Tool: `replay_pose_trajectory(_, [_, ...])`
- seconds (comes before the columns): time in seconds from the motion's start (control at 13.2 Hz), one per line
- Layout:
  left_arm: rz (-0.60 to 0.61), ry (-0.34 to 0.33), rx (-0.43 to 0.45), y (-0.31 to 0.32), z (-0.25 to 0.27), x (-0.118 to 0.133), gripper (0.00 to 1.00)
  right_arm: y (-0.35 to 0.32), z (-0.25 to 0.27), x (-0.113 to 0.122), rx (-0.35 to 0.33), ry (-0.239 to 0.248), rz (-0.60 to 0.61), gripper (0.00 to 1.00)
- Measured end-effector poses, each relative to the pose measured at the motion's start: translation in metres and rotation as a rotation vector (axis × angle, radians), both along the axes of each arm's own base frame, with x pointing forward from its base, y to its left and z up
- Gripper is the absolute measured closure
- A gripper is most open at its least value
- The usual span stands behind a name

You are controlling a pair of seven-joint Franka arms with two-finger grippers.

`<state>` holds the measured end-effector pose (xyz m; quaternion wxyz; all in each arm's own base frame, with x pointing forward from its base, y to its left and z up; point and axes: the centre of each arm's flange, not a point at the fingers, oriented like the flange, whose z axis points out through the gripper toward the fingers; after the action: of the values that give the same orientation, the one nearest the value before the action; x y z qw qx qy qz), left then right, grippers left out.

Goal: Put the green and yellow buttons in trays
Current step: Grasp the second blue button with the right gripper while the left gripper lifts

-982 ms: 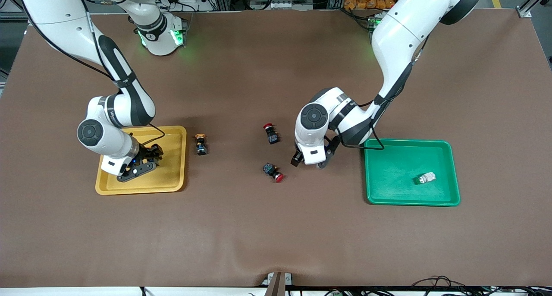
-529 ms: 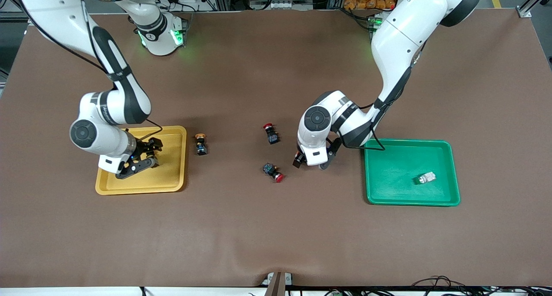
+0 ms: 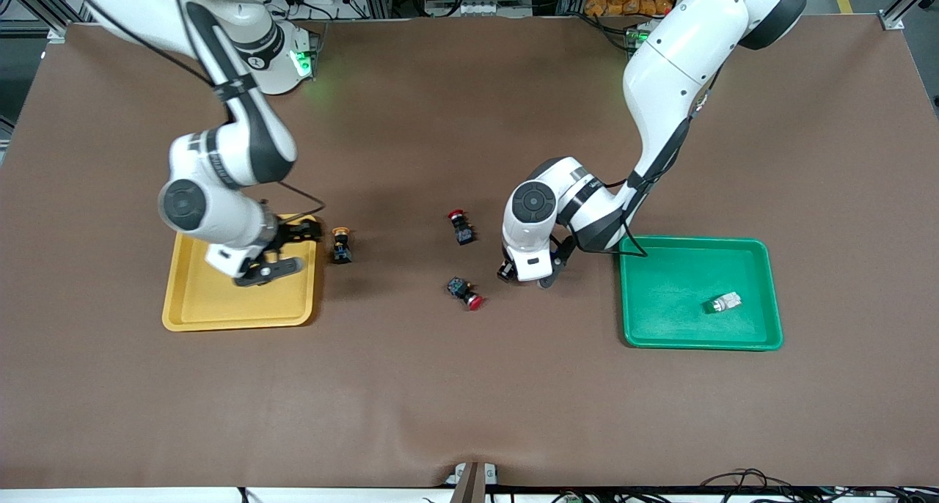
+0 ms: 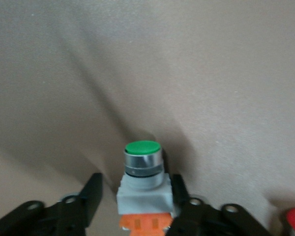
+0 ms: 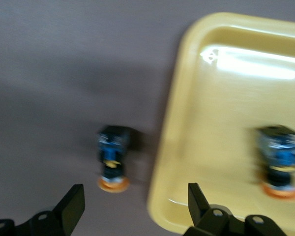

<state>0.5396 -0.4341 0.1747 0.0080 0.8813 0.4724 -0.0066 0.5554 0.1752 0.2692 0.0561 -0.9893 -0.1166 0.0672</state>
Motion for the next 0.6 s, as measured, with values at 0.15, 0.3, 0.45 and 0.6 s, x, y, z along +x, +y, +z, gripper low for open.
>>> replay_pose_trajectory(0.15, [0.001,-0.003,-0.002,0.000,0.001,0.001,0.59,0.023,-0.019,-0.010,-0.006,-0.013,-0.022,0.07])
replay_pose_trajectory(0.3, [0.006,-0.009,-0.004,0.002,0.004,0.005,0.59,0.033,-0.032,-0.014,-0.010,-0.009,-0.025,0.07])
replay_pose_trajectory(0.45, [0.032,-0.045,-0.018,0.009,0.025,0.024,0.59,0.032,-0.042,-0.012,-0.009,-0.022,-0.031,0.07])
replay_pose_trajectory(0.6, [0.075,-0.093,-0.018,0.030,0.072,0.056,0.59,0.032,-0.054,-0.012,-0.009,-0.027,-0.034,0.07])
